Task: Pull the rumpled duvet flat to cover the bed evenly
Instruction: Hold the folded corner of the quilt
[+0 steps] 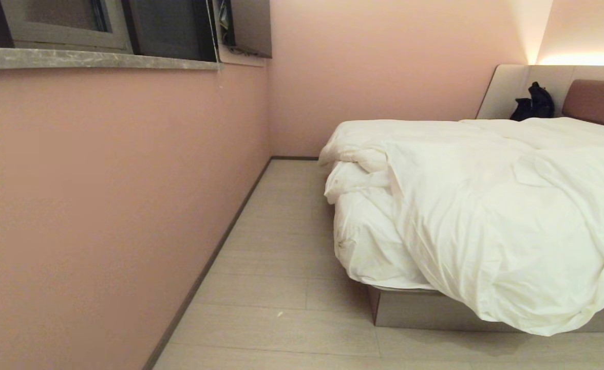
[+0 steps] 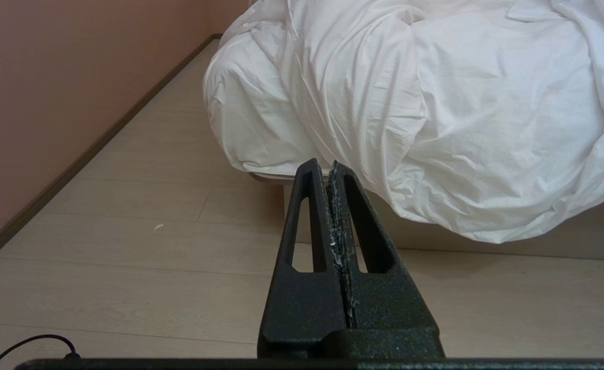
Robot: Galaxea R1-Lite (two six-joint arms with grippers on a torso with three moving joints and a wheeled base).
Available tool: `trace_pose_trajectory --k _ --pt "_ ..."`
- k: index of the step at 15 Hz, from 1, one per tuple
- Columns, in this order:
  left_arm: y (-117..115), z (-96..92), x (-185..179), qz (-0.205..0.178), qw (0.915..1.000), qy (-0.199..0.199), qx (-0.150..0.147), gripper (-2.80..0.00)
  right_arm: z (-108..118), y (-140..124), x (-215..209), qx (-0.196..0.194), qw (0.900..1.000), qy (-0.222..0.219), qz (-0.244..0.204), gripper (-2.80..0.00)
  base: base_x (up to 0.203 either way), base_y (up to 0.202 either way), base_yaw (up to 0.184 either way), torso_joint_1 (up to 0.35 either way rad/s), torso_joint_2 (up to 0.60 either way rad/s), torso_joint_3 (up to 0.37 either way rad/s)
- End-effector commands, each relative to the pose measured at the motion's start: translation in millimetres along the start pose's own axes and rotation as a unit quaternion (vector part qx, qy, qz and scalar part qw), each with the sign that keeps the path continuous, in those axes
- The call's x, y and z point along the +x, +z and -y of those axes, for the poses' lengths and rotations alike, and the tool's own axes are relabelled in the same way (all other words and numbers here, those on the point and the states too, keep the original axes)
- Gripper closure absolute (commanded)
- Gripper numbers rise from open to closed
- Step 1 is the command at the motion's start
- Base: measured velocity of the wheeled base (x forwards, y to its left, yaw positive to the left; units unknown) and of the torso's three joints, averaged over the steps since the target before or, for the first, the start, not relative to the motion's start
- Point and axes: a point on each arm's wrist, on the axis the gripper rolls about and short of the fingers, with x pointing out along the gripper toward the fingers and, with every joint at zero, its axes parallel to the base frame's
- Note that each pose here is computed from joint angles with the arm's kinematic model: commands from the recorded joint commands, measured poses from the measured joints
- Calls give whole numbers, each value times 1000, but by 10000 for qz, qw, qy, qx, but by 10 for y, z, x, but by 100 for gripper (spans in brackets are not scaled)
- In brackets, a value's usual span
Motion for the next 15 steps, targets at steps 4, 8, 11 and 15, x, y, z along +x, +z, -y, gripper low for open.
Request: trace_pose_trajectory --k 4,8,11,15 --pt "-1 0 0 -4 10000 -2 -9 0 0 0 1 -1 10000 2 -7 0 0 0 0 0 0 0" --pt "0 0 0 0 10000 -1 -5 0 0 0 1 -1 10000 1 -7 0 0 0 0 0 0 0" --pt "0 0 0 0 10000 -1 -13 0 0 0 1 -1 10000 6 -7 0 0 0 0 0 0 0" --pt "0 0 0 0 10000 1 2 0 0 0 1 -9 10000 0 -7 0 0 0 0 0 0 0"
